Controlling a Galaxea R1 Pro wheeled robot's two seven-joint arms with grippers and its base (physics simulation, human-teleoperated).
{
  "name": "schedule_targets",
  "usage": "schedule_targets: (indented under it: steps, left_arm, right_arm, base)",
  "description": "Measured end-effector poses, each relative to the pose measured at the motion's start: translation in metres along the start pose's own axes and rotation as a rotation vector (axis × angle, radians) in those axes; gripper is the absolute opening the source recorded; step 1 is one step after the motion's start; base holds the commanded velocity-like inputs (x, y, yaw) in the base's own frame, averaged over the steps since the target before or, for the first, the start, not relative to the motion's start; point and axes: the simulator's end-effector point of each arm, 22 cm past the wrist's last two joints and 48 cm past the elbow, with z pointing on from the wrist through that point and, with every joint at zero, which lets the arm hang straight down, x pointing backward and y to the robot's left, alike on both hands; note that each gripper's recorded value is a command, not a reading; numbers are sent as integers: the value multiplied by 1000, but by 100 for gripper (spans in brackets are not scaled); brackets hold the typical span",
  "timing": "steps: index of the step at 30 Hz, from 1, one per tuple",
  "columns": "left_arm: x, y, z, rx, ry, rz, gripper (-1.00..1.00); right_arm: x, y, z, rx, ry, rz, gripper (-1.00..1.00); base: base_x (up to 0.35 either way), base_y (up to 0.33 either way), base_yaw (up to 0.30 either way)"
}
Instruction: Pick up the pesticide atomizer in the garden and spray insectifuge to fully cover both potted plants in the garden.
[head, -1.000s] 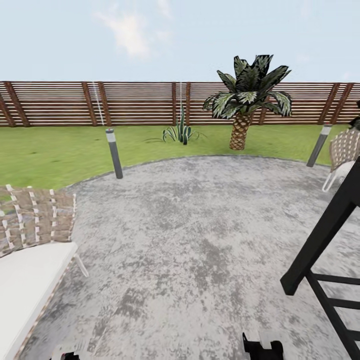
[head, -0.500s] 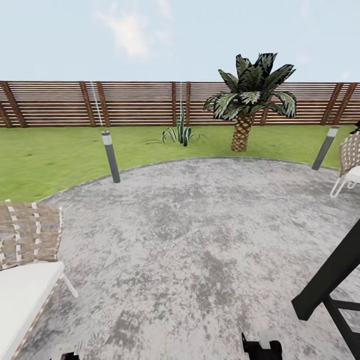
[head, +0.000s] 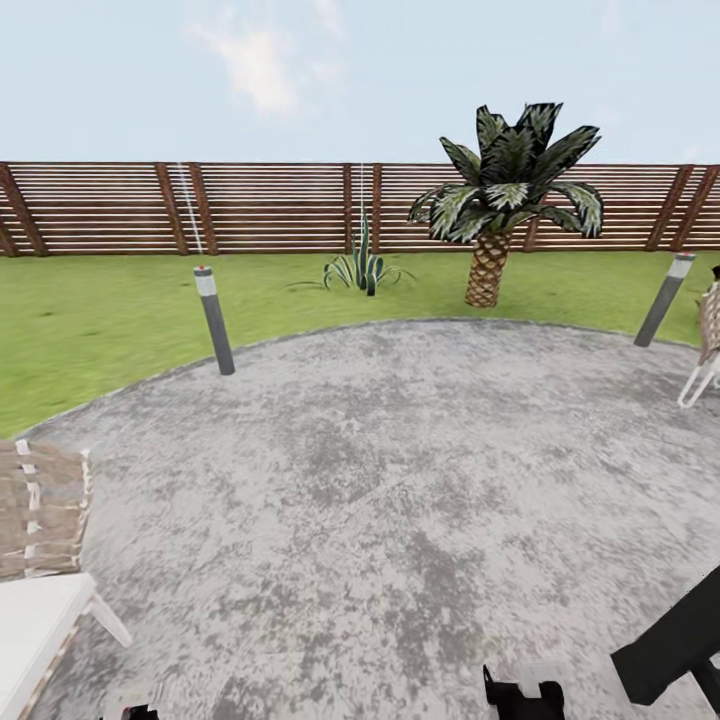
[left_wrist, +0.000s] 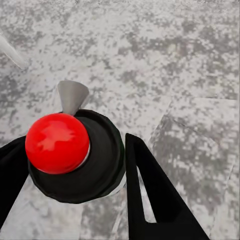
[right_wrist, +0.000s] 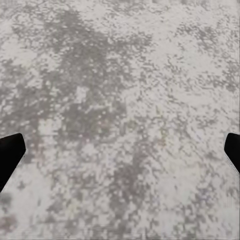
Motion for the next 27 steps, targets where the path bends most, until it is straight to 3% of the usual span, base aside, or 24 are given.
schedule_targets:
  steps: [27]
  left_arm:
    - [0, 0, 0, 0, 1, -1, -100]
  right_arm:
    - [0, 0, 0, 0, 0, 0, 100]
  base:
    - [338, 0, 6]
